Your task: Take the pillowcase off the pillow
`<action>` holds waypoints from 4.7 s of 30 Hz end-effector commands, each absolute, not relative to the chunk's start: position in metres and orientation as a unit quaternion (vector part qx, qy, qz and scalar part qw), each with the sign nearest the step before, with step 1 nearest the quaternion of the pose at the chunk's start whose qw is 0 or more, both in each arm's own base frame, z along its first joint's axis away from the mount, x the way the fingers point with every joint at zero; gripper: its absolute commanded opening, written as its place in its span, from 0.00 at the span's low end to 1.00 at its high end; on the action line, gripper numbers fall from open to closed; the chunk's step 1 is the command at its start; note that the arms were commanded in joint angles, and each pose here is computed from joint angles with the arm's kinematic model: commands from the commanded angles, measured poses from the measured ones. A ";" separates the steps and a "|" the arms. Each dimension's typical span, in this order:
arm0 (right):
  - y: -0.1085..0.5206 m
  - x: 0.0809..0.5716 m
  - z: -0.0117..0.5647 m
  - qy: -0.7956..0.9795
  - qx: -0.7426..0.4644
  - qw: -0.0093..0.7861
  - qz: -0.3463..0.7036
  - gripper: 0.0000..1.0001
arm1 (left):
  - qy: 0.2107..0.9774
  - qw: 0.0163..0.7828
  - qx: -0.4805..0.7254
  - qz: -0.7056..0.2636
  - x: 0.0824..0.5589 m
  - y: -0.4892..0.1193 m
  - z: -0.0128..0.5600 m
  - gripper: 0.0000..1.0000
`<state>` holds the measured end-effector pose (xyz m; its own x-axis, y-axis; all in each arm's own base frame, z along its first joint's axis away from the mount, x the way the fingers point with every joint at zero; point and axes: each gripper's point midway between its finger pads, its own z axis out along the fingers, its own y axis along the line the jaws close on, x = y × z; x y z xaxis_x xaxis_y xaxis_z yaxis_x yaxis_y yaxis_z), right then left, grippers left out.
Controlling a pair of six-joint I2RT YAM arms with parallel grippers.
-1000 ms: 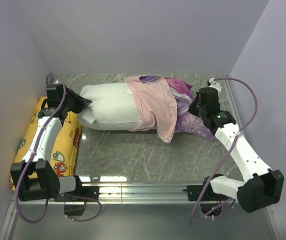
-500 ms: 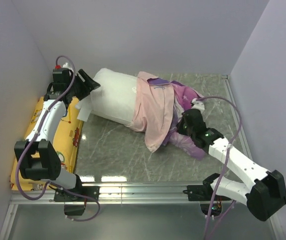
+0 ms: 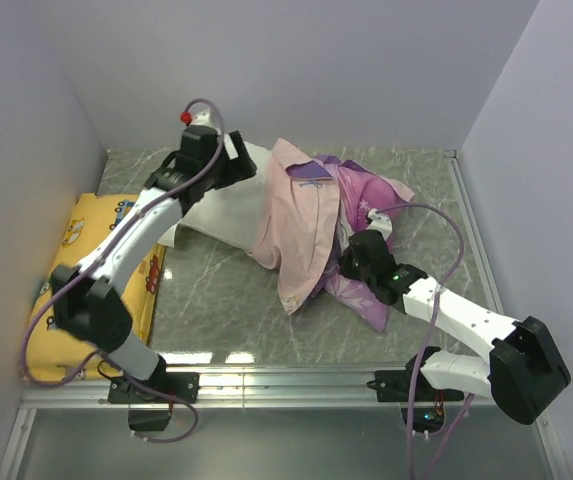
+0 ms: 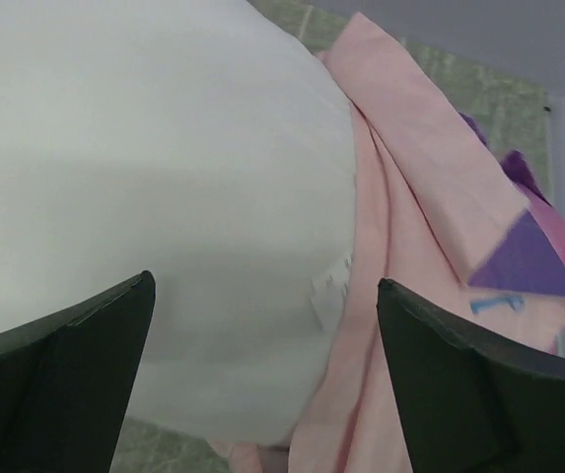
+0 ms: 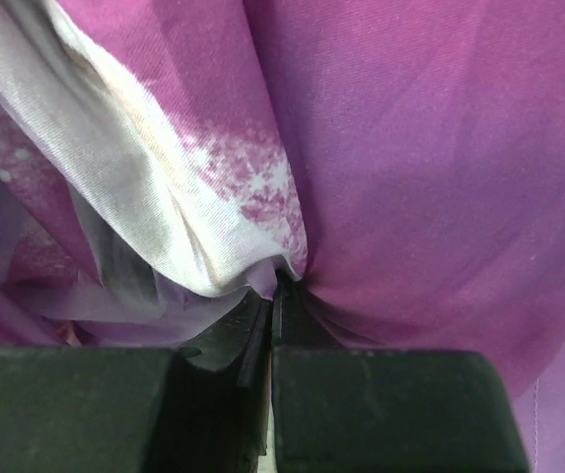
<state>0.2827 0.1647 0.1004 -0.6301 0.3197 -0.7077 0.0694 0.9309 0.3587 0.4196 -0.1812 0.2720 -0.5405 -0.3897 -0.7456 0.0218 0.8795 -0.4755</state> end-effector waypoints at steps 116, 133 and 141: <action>0.107 0.269 0.250 0.840 0.101 0.524 0.098 0.69 | 0.857 0.414 -0.221 -0.214 0.510 -0.117 0.192 0.01; 0.222 0.316 0.127 0.914 -0.019 0.405 0.005 0.67 | 0.860 0.423 -0.164 -0.234 0.486 -0.154 0.214 0.00; 0.231 0.320 0.151 0.907 -0.017 0.419 0.019 0.00 | 0.860 0.432 -0.132 -0.238 0.465 -0.159 0.229 0.29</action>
<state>0.3075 0.2166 0.1064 -0.7240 -0.0916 -0.6837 -0.0631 0.9958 -0.0666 0.4840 -0.1516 0.2097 -0.5894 -0.4696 -0.6573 -0.0860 0.8455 -0.5270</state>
